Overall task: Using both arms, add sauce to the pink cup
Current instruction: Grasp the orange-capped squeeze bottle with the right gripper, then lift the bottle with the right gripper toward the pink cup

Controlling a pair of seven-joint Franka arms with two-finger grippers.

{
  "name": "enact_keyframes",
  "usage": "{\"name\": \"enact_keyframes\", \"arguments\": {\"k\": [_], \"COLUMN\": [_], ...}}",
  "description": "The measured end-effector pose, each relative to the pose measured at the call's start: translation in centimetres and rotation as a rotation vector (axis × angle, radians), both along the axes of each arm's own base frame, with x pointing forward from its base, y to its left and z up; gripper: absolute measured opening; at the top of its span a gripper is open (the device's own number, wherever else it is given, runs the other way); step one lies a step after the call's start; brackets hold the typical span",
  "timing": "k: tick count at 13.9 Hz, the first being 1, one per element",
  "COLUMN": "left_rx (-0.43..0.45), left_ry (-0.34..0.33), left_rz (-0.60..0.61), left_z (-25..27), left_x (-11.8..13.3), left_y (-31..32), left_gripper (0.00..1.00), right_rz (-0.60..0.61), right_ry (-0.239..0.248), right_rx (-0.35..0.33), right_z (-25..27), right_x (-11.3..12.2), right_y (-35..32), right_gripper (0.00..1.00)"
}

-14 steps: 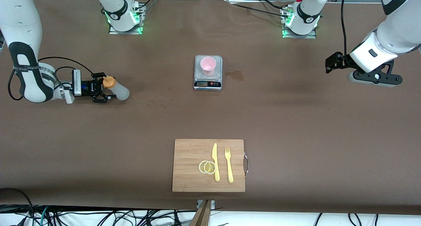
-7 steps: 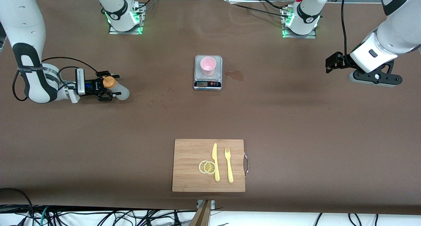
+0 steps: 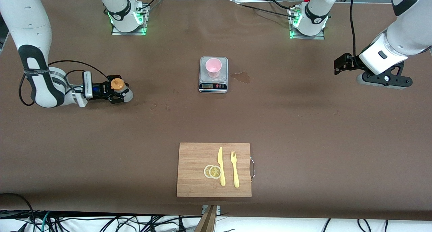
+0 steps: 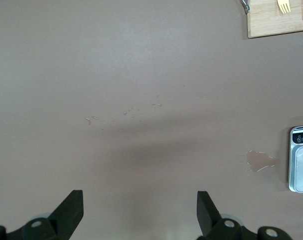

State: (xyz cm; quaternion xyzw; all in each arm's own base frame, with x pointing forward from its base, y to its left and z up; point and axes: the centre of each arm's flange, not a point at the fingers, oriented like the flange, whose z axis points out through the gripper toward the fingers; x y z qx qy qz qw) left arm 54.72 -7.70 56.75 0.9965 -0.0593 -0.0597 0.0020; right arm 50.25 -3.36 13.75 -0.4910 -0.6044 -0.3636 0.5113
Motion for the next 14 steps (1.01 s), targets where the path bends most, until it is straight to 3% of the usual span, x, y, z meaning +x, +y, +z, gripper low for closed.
{"name": "enact_keyframes", "arguments": {"k": [3,7,10,14], "left_rx": [0.0,0.0,0.0,0.0], "left_ry": [0.001,0.002,0.002,0.003], "left_rz": [0.0,0.001,0.001,0.002], "left_z": [0.0,-0.1,-0.1,-0.1], "left_x": [0.0,0.0,0.0,0.0], "left_y": [0.0,0.0,0.1,0.1], "left_gripper": [1.0,1.0,1.0,1.0], "right_rz": [0.009,-0.024,-0.028,-0.035], "right_ry": [-0.003,-0.022,0.012,0.052], "right_rx": [-0.106,-0.388,-0.583,-0.865], "right_z": [4.1,13.6,17.2,19.6], "right_x": [2.9,6.0,6.0,3.9], "right_y": [2.9,7.9,14.6,25.3], "right_gripper": [0.27,0.2,0.2,0.2]}}
